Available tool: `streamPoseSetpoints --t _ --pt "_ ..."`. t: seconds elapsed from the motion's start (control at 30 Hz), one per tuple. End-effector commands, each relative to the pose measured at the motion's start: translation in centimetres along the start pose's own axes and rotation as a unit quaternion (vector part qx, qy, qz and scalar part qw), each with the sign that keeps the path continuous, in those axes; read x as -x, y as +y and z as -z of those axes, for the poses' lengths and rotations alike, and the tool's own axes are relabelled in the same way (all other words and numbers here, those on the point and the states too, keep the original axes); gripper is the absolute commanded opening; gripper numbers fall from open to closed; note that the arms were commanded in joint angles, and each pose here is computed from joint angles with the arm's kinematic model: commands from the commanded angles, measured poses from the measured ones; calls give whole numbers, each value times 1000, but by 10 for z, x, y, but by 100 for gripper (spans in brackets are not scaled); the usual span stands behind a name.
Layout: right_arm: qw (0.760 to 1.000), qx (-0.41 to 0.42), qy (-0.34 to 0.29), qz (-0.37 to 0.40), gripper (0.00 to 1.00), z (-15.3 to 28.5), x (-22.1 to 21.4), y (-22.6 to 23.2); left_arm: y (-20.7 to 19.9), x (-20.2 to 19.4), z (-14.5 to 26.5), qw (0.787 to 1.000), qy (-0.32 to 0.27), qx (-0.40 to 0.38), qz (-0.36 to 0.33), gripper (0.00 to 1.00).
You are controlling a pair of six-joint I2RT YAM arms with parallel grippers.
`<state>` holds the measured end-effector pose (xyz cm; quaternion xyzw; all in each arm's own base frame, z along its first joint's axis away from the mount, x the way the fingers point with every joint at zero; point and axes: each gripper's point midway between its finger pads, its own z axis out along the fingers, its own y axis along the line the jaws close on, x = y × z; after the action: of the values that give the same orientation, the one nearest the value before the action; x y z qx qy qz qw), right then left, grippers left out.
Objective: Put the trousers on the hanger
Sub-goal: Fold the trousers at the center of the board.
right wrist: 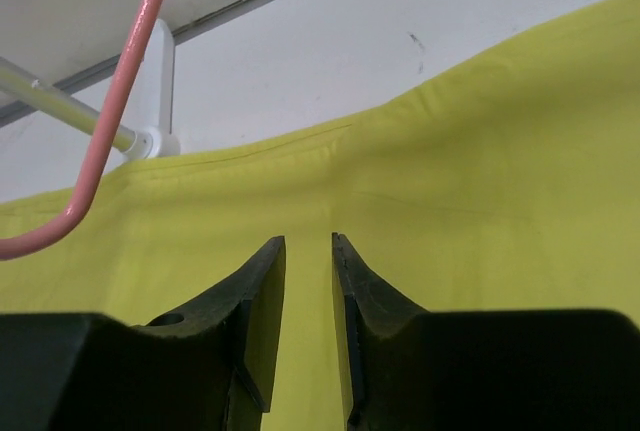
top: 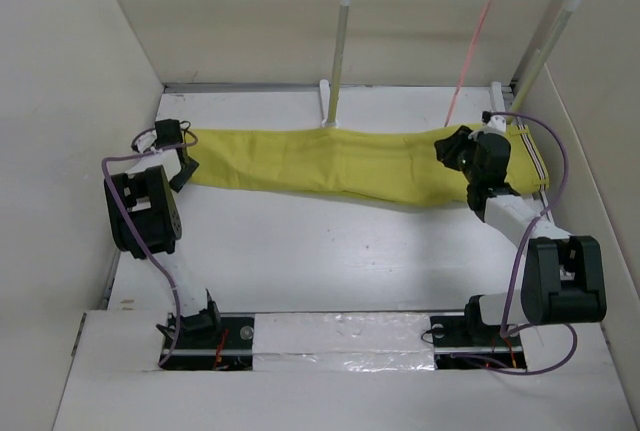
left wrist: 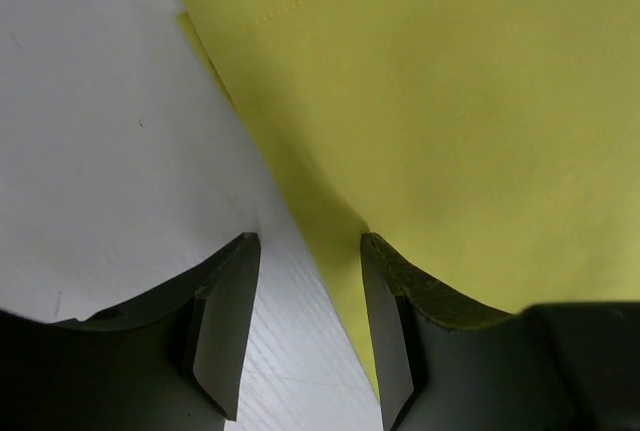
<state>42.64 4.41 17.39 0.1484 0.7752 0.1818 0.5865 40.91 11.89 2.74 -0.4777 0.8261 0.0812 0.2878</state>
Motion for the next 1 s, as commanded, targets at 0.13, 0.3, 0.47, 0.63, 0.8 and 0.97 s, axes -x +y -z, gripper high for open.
streamPoseSetpoints --t 0.13,0.3,0.47,0.63,0.8,0.97 --pt "999 9 -35 9 44 -3 13 4 7 -12 -10 998 16 -2 57 42" --pt "999 -16 -44 -8 63 0 17 -18 6 -8 -11 998 8 -2 67 36" --pt "995 -69 -66 -43 62 13 25 -62 -1 -5 -12 998 7 -14 63 16" --pt "979 -152 -110 -81 64 38 38 -127 -6 -3 -13 998 4 -24 60 0" --pt "946 -269 -127 -126 85 68 34 -200 -7 7 -8 999 -14 -33 40 0" --pt "934 -300 -111 -160 83 63 19 -229 -8 13 -6 999 -21 -29 38 0"
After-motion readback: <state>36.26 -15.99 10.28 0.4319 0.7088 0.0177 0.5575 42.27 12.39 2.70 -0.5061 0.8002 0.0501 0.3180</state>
